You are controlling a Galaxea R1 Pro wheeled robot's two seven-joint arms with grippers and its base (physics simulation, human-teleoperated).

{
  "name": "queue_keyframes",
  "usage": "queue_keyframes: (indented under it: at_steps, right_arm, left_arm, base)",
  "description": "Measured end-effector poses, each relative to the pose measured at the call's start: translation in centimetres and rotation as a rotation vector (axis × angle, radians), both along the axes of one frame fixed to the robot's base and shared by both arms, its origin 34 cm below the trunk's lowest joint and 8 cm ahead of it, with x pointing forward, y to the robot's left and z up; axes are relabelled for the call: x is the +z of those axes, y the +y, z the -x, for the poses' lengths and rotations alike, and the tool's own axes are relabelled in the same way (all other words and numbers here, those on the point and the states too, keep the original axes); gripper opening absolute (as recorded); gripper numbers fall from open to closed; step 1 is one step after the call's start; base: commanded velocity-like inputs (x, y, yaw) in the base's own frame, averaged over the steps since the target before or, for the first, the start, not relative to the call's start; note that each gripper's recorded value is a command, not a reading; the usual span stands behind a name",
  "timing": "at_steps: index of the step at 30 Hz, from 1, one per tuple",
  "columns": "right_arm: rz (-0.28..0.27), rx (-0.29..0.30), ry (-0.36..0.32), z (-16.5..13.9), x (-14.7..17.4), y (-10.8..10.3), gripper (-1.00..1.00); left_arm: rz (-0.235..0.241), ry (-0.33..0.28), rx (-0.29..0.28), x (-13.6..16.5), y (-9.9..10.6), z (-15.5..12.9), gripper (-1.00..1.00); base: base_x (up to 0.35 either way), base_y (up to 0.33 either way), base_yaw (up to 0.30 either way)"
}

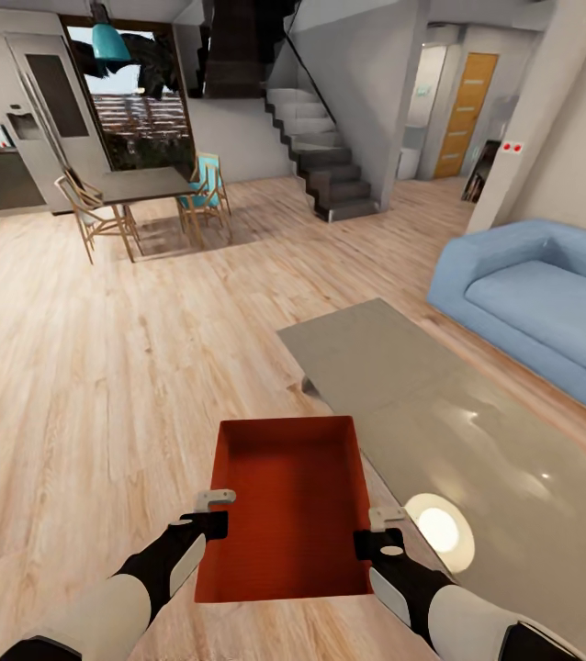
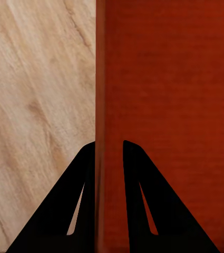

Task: Move the two storage containers from the living room to the garage. In the garage, place one container on the floor and stack the other container on top of it (either order is fine).

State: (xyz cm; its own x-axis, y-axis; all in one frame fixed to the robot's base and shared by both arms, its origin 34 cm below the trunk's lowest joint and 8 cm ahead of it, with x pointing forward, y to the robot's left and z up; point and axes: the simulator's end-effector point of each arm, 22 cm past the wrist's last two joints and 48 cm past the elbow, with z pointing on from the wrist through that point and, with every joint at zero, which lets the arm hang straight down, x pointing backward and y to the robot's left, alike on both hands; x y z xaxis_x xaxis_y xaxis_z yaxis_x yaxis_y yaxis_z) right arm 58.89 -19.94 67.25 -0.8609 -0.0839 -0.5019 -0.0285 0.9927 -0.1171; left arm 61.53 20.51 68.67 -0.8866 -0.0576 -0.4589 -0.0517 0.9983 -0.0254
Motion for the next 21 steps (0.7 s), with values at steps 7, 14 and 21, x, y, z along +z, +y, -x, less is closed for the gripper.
queue_keyframes:
  at_steps: [7,14,21]
  right_arm:
    - [0.0,0.0,0.0,0.0,0.0,0.0,-1.0]
    - [0.0,0.0,0.0,0.0,0.0,0.0,-1.0]
    - [0.0,0.0,0.0,0.0,0.0,0.0,-1.0]
  left_arm:
    - [0.0,0.0,0.0,0.0,0.0,0.0,-1.0]
    - [0.0,0.0,0.0,0.0,0.0,0.0,-1.0]
    - [0.0,0.0,0.0,0.0,0.0,0.0,-1.0]
  base:
    - [0.0,0.0,0.27]
    - [0.0,0.0,0.27]
    - [0.0,0.0,0.27]
